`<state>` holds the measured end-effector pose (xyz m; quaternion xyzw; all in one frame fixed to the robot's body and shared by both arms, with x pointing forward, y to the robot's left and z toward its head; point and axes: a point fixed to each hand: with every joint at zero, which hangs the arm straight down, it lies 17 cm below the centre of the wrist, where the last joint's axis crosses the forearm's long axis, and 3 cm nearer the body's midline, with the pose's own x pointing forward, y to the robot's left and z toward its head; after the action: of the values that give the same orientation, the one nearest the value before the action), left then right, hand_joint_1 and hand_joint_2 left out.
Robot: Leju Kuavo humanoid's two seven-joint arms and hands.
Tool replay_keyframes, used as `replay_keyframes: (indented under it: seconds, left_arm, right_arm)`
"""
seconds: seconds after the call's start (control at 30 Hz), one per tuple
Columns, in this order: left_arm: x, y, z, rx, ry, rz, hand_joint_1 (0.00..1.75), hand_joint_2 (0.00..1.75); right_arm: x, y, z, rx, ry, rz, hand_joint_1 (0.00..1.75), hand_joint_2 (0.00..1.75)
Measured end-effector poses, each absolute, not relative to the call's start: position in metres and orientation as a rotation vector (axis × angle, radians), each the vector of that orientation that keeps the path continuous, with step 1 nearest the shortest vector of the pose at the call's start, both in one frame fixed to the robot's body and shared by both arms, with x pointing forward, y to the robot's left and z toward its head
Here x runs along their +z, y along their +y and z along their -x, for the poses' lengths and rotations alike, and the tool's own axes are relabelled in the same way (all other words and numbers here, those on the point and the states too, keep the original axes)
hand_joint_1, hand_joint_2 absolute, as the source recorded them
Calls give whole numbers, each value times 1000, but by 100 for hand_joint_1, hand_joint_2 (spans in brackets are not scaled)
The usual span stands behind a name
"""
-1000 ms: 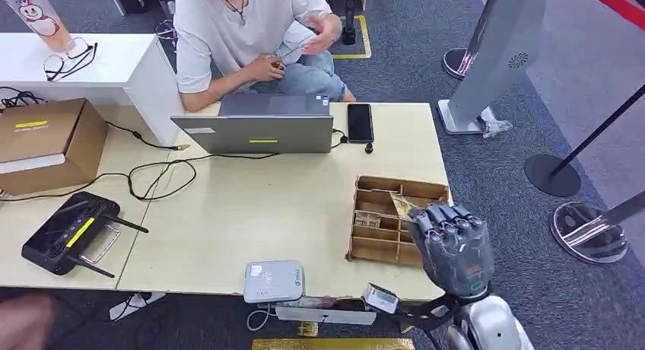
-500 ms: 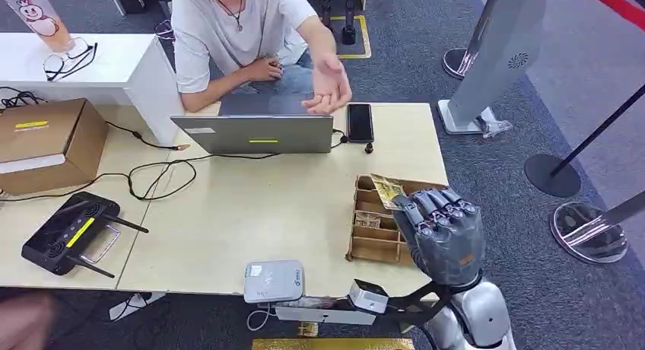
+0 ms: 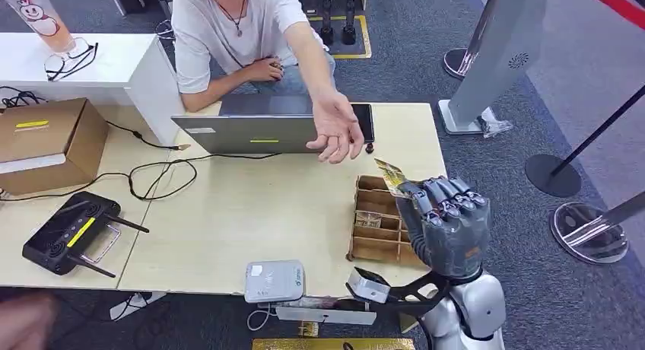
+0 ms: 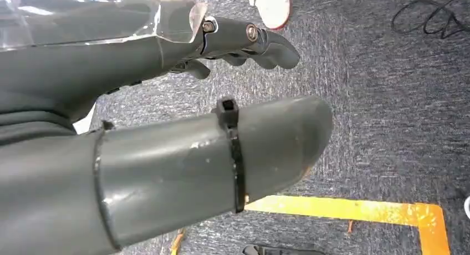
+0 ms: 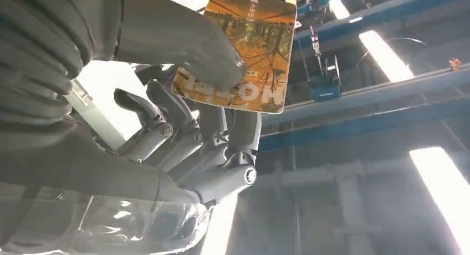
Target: Pass the card to the sensor for recognition and then transmit it.
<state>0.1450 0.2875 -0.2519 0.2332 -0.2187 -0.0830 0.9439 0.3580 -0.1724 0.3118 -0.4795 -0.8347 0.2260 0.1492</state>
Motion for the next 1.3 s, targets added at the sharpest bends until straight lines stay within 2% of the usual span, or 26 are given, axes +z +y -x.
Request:
replay_keyframes:
  seconds: [0.27,0.47,1.0,1.03,1.07,1.3]
  left_arm:
    - [-252,285,-146,-151,-435,-469,0,0]
    - [-251,281,-151,-148,-434,-461,0,0]
    - [-251,275,-156,-203,-446,-446,0,0]
    - [-251,275,-157,-205,-446,-445,0,0]
    - [-251,274,-157,-206,-447,-445,0,0]
    - [-251,274,-157,-209,-447,-442,0,0]
  right_arm:
    - [293,-173,-379,645,-2308,1339,175,175]
    - [271,-148,-392,777,-2299,1295,175,175]
    - [255,-92,-411,795,-2311,1090,175,175]
    - [255,-91,-412,791,-2310,1083,10,175]
    - [256,-89,-413,790,-2311,1077,0,175]
    - [254,-80,-416,785,-2301,1048,0,175]
